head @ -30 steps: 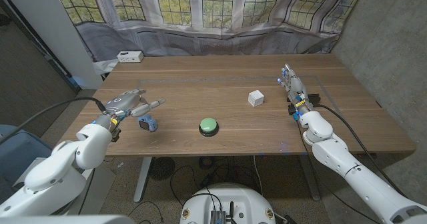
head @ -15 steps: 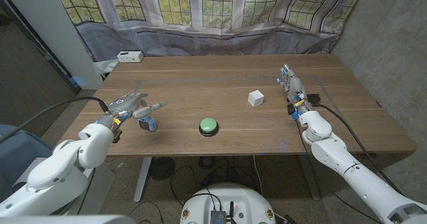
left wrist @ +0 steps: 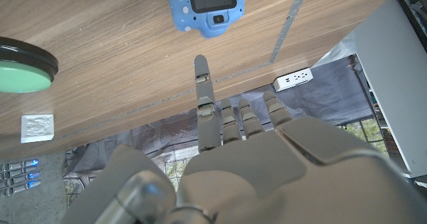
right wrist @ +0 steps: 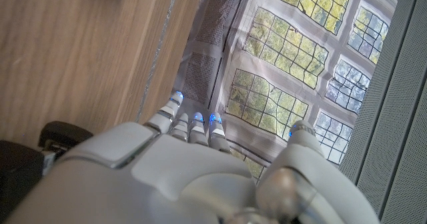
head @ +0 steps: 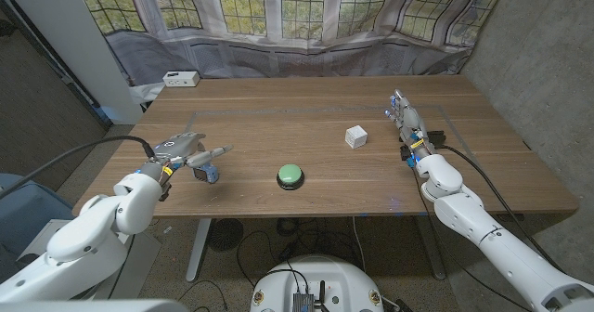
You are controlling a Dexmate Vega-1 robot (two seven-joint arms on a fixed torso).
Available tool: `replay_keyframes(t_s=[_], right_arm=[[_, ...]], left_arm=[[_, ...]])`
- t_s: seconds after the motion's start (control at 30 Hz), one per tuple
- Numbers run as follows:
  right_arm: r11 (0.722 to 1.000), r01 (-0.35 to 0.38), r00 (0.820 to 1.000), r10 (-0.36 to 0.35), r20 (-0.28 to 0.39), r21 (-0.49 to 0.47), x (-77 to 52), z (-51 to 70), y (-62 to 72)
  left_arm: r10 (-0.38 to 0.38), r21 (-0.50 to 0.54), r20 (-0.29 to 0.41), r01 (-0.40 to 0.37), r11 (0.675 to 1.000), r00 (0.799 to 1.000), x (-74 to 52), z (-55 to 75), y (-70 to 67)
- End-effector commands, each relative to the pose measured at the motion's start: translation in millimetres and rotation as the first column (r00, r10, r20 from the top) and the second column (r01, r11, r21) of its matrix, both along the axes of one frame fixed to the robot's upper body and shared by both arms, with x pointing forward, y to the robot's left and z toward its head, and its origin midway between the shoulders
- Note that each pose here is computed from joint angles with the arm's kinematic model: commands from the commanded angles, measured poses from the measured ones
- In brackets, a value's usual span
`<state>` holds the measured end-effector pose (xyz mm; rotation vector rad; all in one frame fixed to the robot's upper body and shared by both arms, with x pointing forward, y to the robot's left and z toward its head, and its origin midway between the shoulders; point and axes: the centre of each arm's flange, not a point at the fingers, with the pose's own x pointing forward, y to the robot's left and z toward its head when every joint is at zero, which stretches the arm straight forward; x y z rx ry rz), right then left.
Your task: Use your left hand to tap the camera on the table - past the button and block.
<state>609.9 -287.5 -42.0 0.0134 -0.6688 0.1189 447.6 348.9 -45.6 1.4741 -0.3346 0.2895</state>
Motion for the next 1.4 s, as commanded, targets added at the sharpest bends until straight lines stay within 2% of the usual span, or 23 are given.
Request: replay_keyframes(t_s=[0.03, 1.13, 1.4], right_arm=[[1.000, 0.012, 1.000, -0.012, -0.011, 0.005, -4.0, -4.7, -5.5], [1.000, 0.002, 1.000, -0.002, -0.002, 0.002, 0.1, -2.2, -3.7], [1.000, 0.008, 1.000, -0.008, -0.009, 0.002, -0.6, -3.9, -4.0]], left_arm=[[-0.009, -0.017, -0.030, 0.008, 1.000, 0.999, 10.1, -4.2, 0.9], [-0.010, -0.019, -0.051, 0.009, 1.000, 0.999, 10.8, -11.8, -3.4], [-0.015, -0.015, -0.054, 0.014, 1.000, 0.998, 14.6, -10.8, -3.5]])
